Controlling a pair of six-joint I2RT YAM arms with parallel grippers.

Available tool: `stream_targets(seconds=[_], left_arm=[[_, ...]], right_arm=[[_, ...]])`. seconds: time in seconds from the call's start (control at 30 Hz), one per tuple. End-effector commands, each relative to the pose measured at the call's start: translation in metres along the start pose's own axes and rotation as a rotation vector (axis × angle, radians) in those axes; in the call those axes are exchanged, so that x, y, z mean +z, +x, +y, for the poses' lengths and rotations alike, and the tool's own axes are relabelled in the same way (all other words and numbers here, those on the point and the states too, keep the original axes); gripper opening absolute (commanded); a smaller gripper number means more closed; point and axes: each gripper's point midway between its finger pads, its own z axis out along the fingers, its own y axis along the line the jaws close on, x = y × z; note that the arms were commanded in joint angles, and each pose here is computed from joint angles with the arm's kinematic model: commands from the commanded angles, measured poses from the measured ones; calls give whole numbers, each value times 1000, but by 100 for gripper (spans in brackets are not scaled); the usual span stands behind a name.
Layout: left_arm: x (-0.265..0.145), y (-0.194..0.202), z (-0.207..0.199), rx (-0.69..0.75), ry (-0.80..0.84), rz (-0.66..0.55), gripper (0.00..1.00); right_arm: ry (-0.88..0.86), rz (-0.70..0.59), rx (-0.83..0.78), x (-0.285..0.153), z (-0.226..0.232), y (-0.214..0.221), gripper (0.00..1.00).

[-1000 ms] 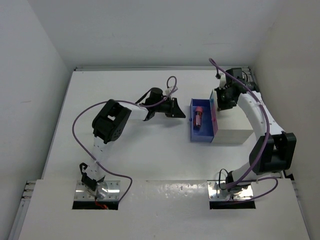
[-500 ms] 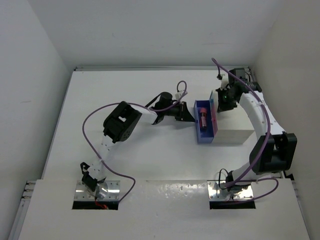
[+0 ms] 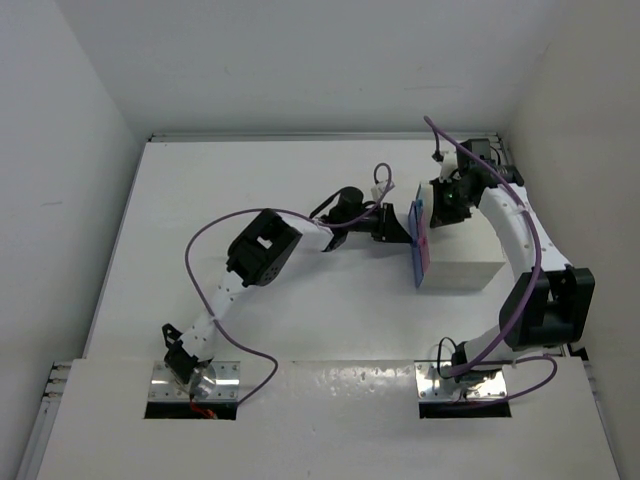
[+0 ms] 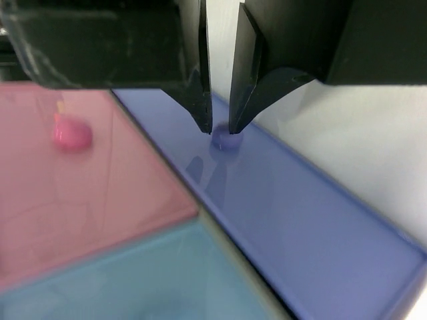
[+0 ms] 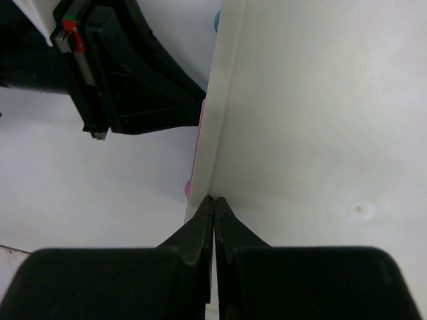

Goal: Sort the stationery into containers
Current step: Close the drawer in the storage box, then reset both arms

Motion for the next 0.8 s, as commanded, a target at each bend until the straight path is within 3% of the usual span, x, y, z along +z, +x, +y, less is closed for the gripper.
stream_targets(seconds=[0.0,0.3,0.47,0.53,0.6,0.63,0.7,0.73,0.77], left_arm=[[17,-18,-23,67,88,-44,23],[28,-20,-29,61,128,-60,32],[1,-39,-16,67,54,-83,45],[-21,-55,-5,93,-9,-92,51],[-41,-78,-11,135,-46,-111,56],[-60,-79,10,136,-116,-95,58],[-90,-103,12,169,-190,-92,67],[-103,-104,18,185,-247,-27,71],[-113,-110,16,219,-258,3,76]], right_arm=[[-100,182,55,6,22,47,0],[-98,196,58,7,21,44,0],[-63,170,88,8,7,33,0],[-41,154,95,7,-1,26,5],[-5,122,98,1,-18,15,12],[7,114,100,-1,-23,12,25],[33,47,106,-15,-37,-10,42],[41,16,109,-20,-41,-20,56],[54,-43,103,-31,-45,-37,62]])
